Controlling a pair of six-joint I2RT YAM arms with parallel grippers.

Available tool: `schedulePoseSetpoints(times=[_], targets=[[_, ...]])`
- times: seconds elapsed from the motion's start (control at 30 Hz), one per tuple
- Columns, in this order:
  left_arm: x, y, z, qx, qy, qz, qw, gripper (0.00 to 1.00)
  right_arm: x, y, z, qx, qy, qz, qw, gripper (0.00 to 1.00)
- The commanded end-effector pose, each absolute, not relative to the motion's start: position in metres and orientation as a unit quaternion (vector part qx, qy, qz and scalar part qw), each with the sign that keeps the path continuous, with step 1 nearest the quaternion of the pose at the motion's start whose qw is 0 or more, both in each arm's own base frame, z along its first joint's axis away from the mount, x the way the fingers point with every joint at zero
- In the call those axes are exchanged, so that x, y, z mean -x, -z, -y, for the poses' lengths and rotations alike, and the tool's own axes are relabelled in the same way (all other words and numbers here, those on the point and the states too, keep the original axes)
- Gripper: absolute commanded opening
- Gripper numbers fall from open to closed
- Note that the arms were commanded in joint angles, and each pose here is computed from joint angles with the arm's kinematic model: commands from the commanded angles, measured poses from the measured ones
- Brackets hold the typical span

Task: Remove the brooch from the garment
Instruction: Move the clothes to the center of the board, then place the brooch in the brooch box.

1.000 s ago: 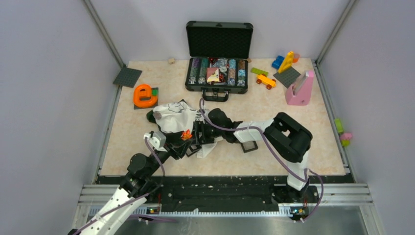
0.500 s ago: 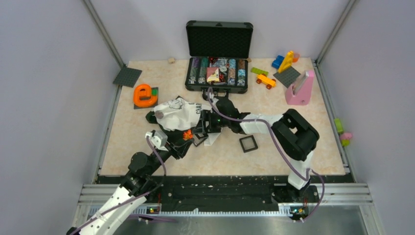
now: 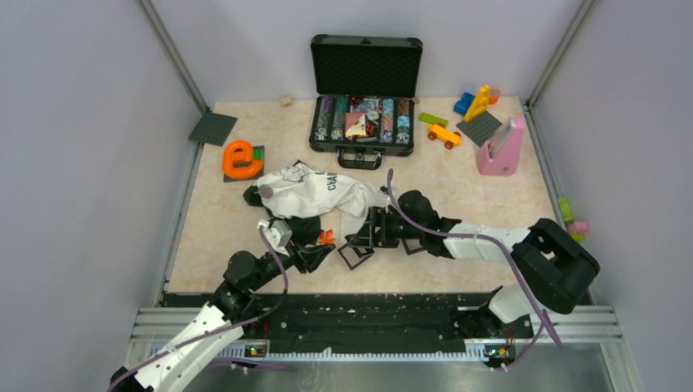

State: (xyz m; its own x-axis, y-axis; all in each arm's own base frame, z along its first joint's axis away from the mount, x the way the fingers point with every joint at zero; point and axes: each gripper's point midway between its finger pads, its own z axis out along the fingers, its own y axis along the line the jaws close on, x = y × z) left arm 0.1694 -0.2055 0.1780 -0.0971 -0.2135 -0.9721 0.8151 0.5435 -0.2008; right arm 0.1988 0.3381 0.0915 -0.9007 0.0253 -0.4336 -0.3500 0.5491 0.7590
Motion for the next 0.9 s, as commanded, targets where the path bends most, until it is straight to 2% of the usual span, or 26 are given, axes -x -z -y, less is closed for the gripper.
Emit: schedulePoseSetpoints(times=[0.0,0.27,0.87], targets=[[-0.161,-0.182,0.213,-0.255,0.440,-0.591,0.627,0.26,-0.192,-0.107,-0.330,0.059,-0.494,-0.838,0.227,0.42],[-0.160,-0.162,0.217,-0.282,0.431,-0.595,0.617,0.26,-0.183,-0.092,-0.307,0.007,-0.485,-0.843,0.234,0.42],[-0.155,-0.148,0.228,-0.325,0.431,-0.578,0.612,0.26,-0.176,-0.100,-0.295,-0.006,-0.496,-0.831,0.249,0.42]])
